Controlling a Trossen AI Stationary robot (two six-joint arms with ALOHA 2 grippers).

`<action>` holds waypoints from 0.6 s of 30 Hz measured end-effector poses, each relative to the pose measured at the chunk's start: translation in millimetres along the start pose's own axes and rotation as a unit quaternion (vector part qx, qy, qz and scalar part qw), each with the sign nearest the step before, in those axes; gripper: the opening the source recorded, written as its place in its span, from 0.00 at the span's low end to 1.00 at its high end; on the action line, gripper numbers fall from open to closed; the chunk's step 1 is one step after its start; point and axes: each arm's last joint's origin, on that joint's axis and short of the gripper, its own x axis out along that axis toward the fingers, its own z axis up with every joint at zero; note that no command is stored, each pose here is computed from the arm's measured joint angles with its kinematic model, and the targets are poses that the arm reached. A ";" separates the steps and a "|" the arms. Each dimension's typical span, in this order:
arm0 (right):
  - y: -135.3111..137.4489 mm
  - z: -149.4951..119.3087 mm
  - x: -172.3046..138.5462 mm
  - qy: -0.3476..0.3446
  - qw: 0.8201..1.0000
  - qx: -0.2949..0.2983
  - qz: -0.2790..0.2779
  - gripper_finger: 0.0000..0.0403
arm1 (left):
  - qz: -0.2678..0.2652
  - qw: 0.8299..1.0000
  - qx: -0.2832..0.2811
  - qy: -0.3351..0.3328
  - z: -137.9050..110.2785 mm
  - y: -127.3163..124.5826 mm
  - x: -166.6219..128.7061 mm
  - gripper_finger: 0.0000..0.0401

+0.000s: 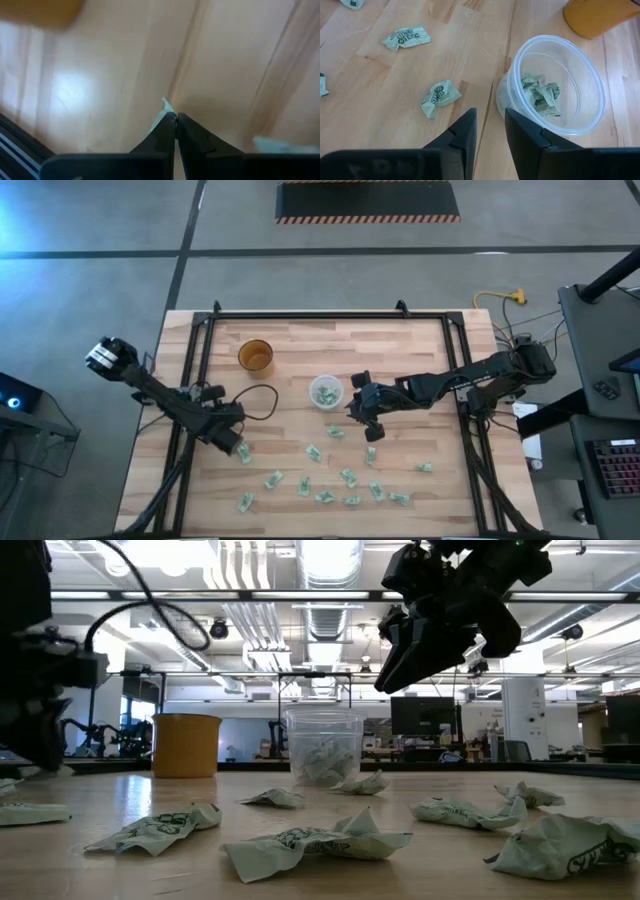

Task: Pick and place Stevia / Truvia into bins
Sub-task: Put the stevia packet into the transparent container

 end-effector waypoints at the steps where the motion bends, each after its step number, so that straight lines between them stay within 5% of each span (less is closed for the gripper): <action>1: 0.1 0.0 0.0 0.000 1.000 0.000 0.000 0.22 | 0.000 1.000 -0.002 -0.010 3.2 -0.9 -2.9 0.00; 9: 0.3 -1.0 0.0 0.005 1.000 0.013 0.001 0.22 | -0.016 0.987 0.037 -0.155 40.7 -14.4 -33.0 0.00; 18: 3.1 -20.1 -14.1 0.108 0.991 0.083 0.013 0.19 | -0.031 0.929 0.108 -0.352 92.4 -25.0 -52.7 0.00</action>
